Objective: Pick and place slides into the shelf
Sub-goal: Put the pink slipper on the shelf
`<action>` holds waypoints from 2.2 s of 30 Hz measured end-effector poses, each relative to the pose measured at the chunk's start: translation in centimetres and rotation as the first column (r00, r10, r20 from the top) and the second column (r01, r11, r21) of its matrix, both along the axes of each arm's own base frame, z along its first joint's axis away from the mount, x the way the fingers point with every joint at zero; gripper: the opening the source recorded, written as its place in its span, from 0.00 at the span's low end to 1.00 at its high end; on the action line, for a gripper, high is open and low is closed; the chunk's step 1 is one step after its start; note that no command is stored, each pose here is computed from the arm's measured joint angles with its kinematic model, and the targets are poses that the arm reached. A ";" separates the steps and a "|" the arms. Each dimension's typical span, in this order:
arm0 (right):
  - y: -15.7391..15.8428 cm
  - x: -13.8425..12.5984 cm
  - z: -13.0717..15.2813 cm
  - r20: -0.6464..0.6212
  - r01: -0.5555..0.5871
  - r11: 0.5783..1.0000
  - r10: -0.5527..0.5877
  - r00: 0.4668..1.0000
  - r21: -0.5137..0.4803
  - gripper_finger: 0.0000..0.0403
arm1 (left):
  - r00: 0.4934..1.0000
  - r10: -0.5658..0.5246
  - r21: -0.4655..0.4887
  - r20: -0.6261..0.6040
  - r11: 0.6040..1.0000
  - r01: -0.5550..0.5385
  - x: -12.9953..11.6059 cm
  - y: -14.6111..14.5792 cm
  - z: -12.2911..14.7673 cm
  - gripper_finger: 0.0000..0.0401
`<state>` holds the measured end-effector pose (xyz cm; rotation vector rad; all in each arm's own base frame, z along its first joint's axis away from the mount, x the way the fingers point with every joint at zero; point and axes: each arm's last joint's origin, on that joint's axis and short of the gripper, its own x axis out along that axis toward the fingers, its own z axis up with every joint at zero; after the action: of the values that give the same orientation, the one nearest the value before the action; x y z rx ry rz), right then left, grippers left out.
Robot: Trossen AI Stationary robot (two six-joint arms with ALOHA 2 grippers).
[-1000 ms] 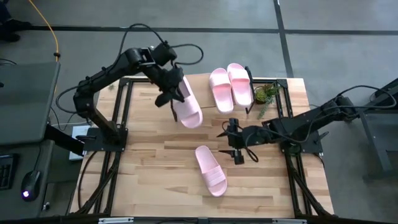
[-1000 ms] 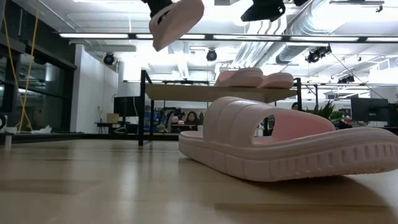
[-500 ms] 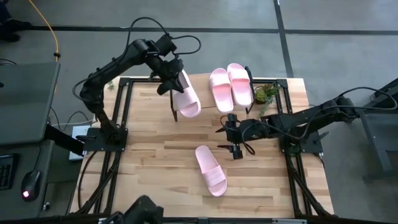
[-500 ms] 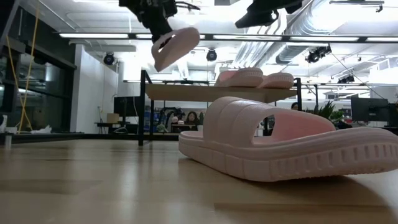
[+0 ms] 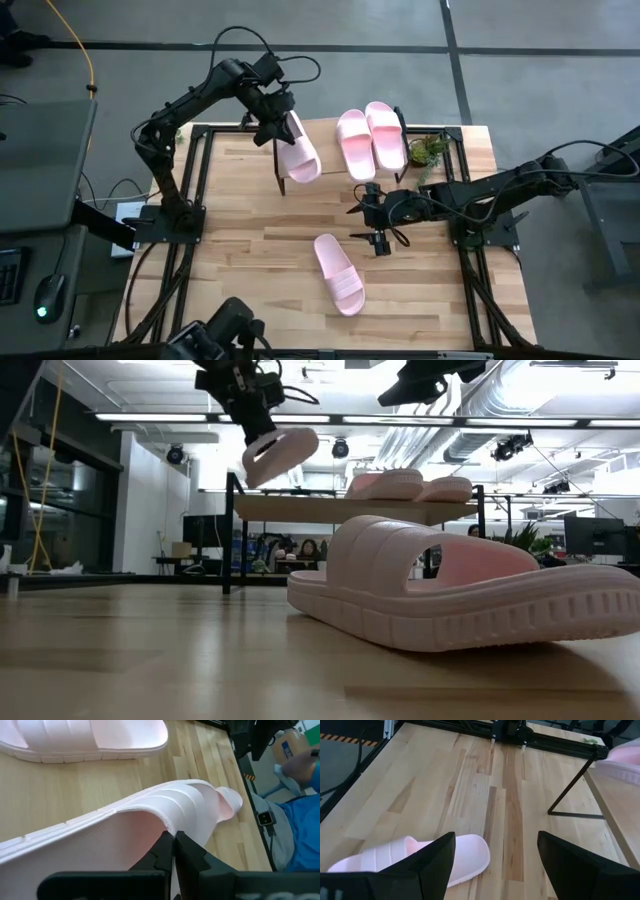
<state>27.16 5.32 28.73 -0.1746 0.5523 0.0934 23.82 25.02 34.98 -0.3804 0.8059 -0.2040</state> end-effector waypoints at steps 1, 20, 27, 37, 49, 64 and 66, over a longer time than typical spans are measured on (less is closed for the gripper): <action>0.0 0.0 0.0 0.000 0.001 1.000 -0.001 1.000 0.001 0.68 | 1.000 -0.004 -0.002 -0.001 1.000 0.004 0.1 0.1 -0.2 0.00; 0.0 0.0 0.0 0.000 0.002 1.000 -0.002 1.000 0.001 0.68 | 0.995 0.008 -0.068 -0.097 0.998 -0.015 0.2 0.7 -1.9 0.00; 0.0 0.0 0.0 0.000 0.003 1.000 -0.003 1.000 0.000 0.68 | 0.991 0.031 -0.056 -0.132 0.998 -0.039 0.2 0.8 -1.9 0.03; 0.0 0.0 0.0 0.000 0.003 1.000 -0.003 1.000 0.000 0.68 | 0.974 0.089 -0.025 -0.210 0.995 -0.097 0.0 0.9 -2.0 0.06; -0.2 0.0 0.0 0.008 0.050 0.998 -0.049 0.999 -0.037 0.68 | 0.975 0.117 -0.015 -0.190 0.992 -0.122 0.3 1.2 -1.9 0.06; -2.4 0.3 0.1 0.018 0.202 0.979 -0.202 0.979 -0.020 0.68 | 0.993 0.120 0.021 0.006 0.993 -0.120 0.8 -1.0 6.2 0.06; -2.9 0.4 0.1 0.017 0.220 0.975 -0.220 0.975 -0.013 0.68 | 0.994 0.089 0.063 0.059 0.994 -0.092 0.9 -2.4 8.5 0.06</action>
<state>27.53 2.43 28.79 -0.1279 0.5534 -0.1280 24.69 22.59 43.46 -0.3474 0.7368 -0.1029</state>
